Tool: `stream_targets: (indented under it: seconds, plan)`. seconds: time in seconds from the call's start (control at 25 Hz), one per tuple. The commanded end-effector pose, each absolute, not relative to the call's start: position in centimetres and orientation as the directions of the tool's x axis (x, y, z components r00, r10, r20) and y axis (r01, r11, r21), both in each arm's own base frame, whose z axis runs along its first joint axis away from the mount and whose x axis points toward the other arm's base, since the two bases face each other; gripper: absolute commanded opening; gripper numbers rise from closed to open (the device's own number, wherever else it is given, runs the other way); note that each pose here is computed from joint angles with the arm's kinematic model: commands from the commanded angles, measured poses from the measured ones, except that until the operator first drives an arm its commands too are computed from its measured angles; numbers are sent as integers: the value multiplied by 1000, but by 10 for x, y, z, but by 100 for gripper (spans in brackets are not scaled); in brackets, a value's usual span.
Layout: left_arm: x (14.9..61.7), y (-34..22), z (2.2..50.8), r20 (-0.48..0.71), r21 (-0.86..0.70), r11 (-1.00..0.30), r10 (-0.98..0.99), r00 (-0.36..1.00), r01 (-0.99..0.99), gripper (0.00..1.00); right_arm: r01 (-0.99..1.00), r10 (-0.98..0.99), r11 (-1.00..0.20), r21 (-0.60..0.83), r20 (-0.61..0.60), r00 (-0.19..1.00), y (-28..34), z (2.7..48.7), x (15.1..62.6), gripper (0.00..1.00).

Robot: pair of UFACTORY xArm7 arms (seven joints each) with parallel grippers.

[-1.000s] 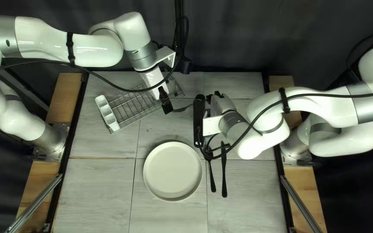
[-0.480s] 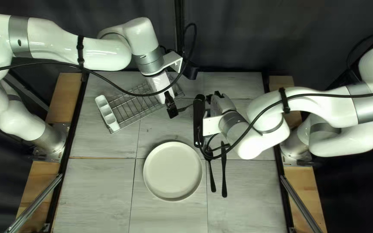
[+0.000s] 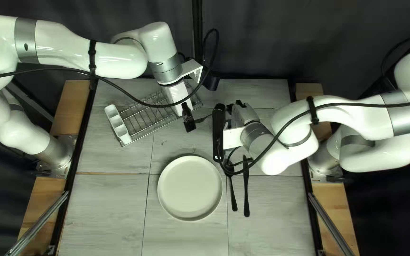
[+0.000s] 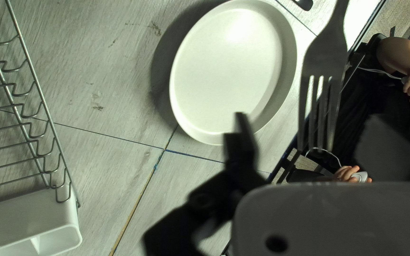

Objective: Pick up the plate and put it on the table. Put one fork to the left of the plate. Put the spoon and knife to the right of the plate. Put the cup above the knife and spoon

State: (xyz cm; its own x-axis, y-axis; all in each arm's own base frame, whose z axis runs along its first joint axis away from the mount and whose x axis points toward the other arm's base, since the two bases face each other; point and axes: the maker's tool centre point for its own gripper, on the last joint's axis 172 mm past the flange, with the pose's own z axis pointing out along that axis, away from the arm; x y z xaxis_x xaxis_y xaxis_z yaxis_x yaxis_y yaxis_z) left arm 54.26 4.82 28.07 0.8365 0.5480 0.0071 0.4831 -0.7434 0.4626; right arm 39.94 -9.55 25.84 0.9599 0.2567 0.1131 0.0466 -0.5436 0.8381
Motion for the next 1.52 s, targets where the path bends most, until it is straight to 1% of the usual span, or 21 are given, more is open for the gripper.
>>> stream_targets:
  seconds: [0.04, 0.32, 0.36, 0.4, 0.44, 0.72, 0.92, 1.16, 1.28, 1.52]
  plan:
    - [543, 48, 281, 7, 463, -743, 548, 836, 483, 0, 47, 257, -544, 838, 113, 960, -96, 258, 399, 0]
    - [543, 48, 281, 7, 463, -743, 548, 836, 483, 0, 47, 257, -544, 838, 113, 960, -96, 258, 399, 0]
    - [543, 48, 281, 7, 463, -743, 548, 836, 483, 0, 47, 257, -544, 838, 113, 960, -96, 258, 399, 2]
    - [541, 48, 276, -7, 475, -731, 553, 833, 489, 0, 47, 257, -544, 838, 113, 960, -96, 258, 399, 16]
    - [540, 48, 276, -9, 476, -731, 552, 834, 489, 0, 47, 257, -544, 838, 113, 960, -96, 258, 399, 100]
    - [523, 48, 276, -15, 485, -721, 559, 829, 495, 0, 47, 257, -544, 838, 113, 960, -96, 258, 399, 100]
    - [496, 45, 274, -12, 486, -707, 583, 812, 514, 0, 47, 257, -544, 838, 113, 960, -96, 258, 399, 100]
    - [441, 29, 268, -6, 485, -677, 630, 776, 553, 0, 47, 257, -544, 838, 113, 960, -96, 258, 399, 100]
    - [423, 20, 265, -3, 486, -665, 648, 761, 567, 0, 47, 257, -544, 838, 113, 960, -96, 258, 399, 100]
    - [405, 5, 263, 1, 464, -666, 660, 751, 584, 0, 47, 257, -544, 838, 113, 960, -96, 258, 399, 100]
